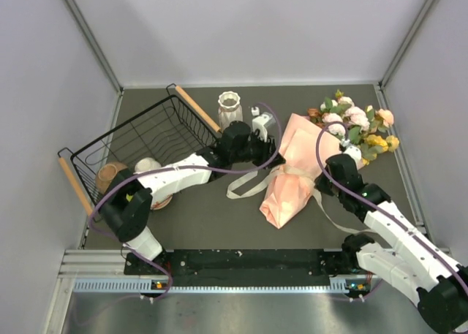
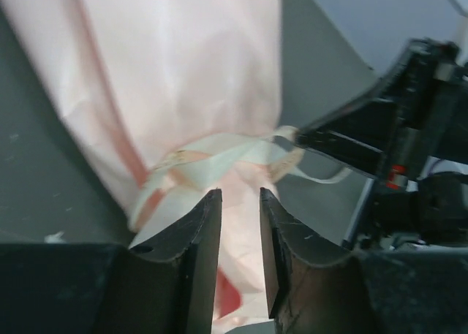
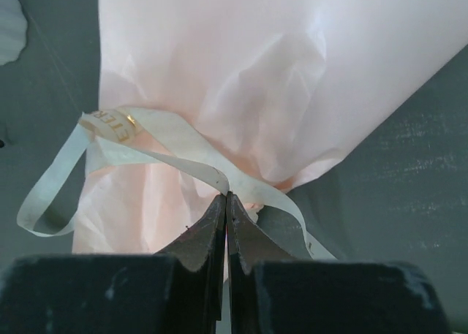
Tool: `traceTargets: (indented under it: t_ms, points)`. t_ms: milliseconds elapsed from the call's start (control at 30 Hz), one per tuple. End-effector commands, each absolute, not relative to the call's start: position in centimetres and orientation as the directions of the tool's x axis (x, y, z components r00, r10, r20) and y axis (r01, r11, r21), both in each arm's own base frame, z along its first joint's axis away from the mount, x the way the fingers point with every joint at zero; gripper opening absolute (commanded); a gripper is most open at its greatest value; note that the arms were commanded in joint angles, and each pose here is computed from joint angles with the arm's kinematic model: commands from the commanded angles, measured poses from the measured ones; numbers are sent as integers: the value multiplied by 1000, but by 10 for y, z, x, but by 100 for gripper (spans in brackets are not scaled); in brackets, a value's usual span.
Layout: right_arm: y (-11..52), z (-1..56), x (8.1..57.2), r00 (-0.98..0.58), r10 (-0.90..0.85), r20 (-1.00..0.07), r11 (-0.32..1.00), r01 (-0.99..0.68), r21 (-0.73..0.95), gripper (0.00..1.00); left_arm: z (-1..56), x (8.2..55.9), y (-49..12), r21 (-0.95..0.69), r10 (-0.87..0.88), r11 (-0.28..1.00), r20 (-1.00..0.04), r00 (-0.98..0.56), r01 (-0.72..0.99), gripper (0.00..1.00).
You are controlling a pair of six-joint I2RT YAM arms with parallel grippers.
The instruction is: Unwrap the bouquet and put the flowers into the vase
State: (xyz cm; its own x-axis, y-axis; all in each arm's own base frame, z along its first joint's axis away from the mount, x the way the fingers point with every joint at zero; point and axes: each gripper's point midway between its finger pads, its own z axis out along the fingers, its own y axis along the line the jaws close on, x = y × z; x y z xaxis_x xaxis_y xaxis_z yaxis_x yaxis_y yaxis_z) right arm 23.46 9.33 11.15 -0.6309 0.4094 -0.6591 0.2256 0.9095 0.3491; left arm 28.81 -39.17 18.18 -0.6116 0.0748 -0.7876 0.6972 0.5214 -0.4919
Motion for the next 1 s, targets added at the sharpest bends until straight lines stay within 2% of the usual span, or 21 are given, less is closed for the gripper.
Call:
traceTargets:
  t_ms: [0, 100, 200, 367, 567, 800, 967]
  points:
    - [96, 161, 256, -537, 412, -736, 907, 166, 387, 0, 179, 234, -432, -563, 101, 371, -766, -635, 739, 31]
    - [91, 183, 260, -501, 407, -764, 911, 162, 380, 0, 151, 223, -444, -567, 145, 406, -734, -663, 717, 22]
    - [88, 210, 263, -453, 409, -792, 911, 148, 385, 0, 116, 233, -441, -551, 157, 491, -706, -691, 675, 16]
    - [72, 282, 264, -322, 408, -854, 913, 135, 386, 0, 62, 249, -424, -478, 191, 628, -671, -716, 614, 16]
    - [33, 384, 245, -102, 395, -913, 912, 164, 376, 0, 33, 248, -413, -461, 199, 671, -643, -739, 581, 16]
    - [-42, 514, 180, 243, 364, -899, 865, 269, 423, 0, 29, 250, -408, -445, 203, 685, -644, -738, 577, 16]
    - [-90, 567, 119, 415, 345, -842, 815, 313, 488, 0, 33, 251, -410, -442, 205, 680, -651, -731, 585, 16]
